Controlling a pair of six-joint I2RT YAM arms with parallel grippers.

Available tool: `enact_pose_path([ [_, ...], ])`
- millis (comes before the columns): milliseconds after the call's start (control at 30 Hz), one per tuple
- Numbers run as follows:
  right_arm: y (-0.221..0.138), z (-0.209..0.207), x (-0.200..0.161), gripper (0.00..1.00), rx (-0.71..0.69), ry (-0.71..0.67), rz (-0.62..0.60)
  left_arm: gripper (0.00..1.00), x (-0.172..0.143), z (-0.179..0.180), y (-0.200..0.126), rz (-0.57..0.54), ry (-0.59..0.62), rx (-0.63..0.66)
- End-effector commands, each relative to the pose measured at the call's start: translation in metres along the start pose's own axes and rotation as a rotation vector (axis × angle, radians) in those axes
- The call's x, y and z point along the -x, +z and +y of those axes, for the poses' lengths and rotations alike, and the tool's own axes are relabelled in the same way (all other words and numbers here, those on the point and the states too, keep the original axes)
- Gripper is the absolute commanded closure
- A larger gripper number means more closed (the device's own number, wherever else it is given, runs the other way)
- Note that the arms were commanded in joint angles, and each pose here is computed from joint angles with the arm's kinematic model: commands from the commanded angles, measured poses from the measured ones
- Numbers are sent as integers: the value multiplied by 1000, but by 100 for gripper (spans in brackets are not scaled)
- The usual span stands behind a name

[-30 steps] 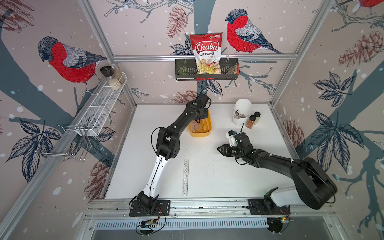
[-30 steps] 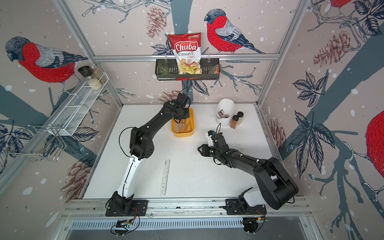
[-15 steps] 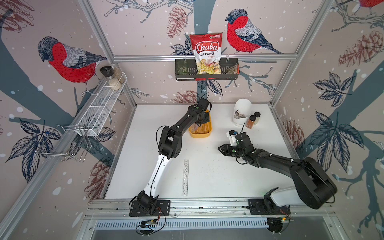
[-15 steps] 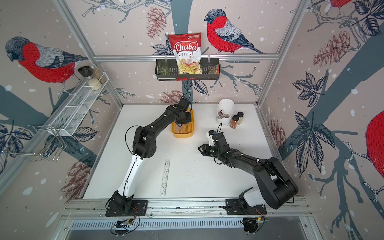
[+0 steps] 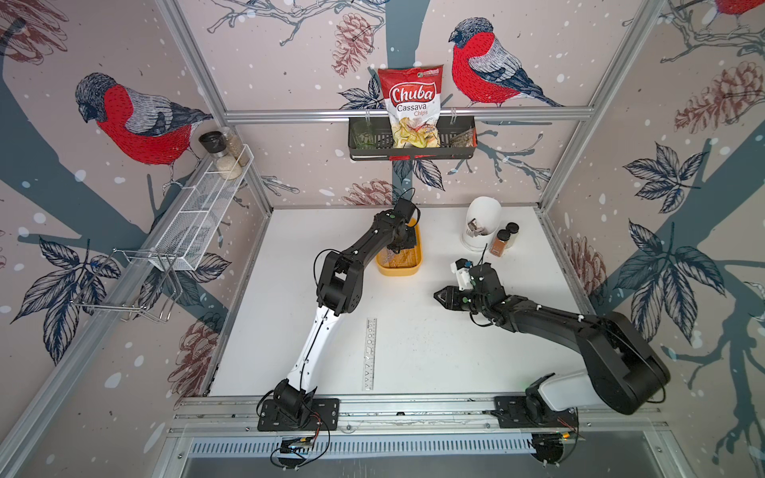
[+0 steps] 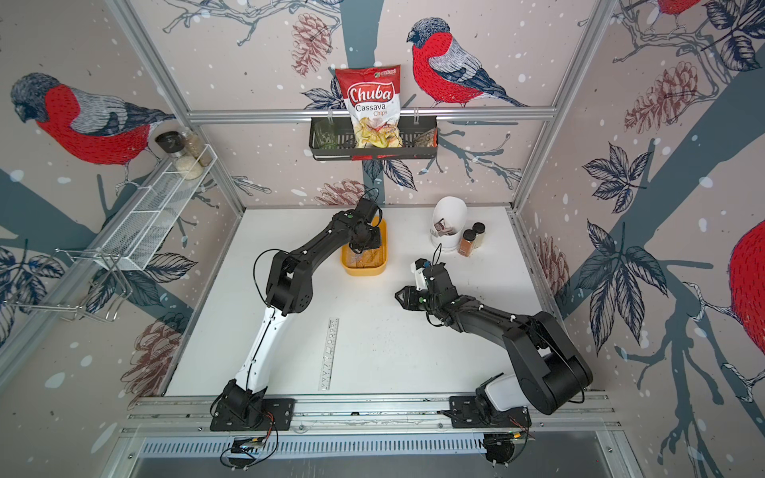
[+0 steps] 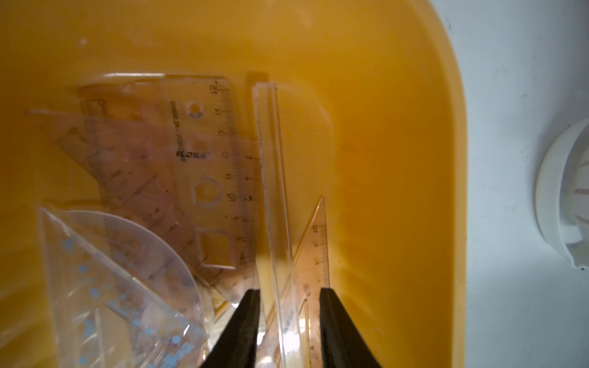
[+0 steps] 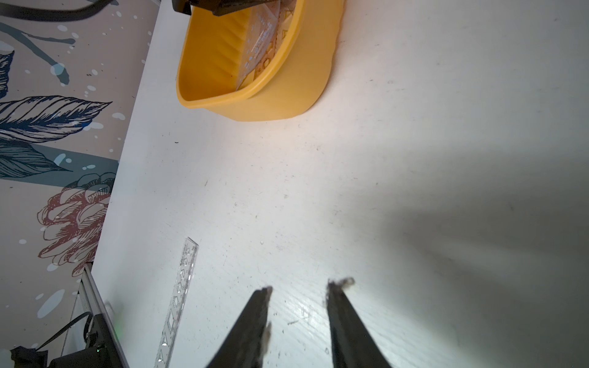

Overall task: Put the scattered rulers into the storage box
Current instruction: Place the ruler in the storage box, then pick up the ruler from the center of the board.

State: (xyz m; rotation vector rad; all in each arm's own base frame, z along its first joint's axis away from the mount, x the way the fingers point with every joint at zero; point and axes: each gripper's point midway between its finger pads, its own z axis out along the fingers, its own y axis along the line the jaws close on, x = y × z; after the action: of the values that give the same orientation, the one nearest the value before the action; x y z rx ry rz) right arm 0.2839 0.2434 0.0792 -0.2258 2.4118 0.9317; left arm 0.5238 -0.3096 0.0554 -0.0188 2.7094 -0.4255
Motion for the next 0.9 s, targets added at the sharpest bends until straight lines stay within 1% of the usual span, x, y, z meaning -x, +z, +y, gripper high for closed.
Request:
enact_pose_path([
  [0,-3,10,2,60,16,-37,-1,58,15,-21,-39,-35,13,-74],
  [67,-4,19,-2,60,-1,-73,3,55,17,-27,-70,-65,27,-69],
  [167,-2,42,-17,58,-33,-155,15,54,-3,-24,-114,-109,50,-58],
  [267,5,74,-40,58,-30,-227,37,52,-32,-1,-151,-168,17,-67],
  [333,12,103,-60,56,-36,-305,55,52,-58,26,-169,-178,-10,-35],
  [400,22,128,-81,50,-59,-372,86,52,-88,57,-177,-173,-46,12],
  [433,29,137,-91,46,-88,-401,107,52,-105,73,-180,-166,-69,23],
  [500,45,150,-112,41,-132,-451,159,51,-134,102,-182,-156,-117,37],
  [567,60,161,-129,35,-169,-481,211,51,-160,134,-182,-146,-167,81],
  [633,73,167,-146,32,-194,-467,279,51,-182,165,-180,-144,-229,128],
  [733,83,160,-158,30,-260,-413,328,51,-198,187,-177,-148,-305,125],
  [800,85,163,-163,28,-274,-410,336,50,-201,196,-176,-153,-324,147],
  [867,89,164,-168,27,-327,-425,344,50,-201,203,-175,-150,-334,164],
])
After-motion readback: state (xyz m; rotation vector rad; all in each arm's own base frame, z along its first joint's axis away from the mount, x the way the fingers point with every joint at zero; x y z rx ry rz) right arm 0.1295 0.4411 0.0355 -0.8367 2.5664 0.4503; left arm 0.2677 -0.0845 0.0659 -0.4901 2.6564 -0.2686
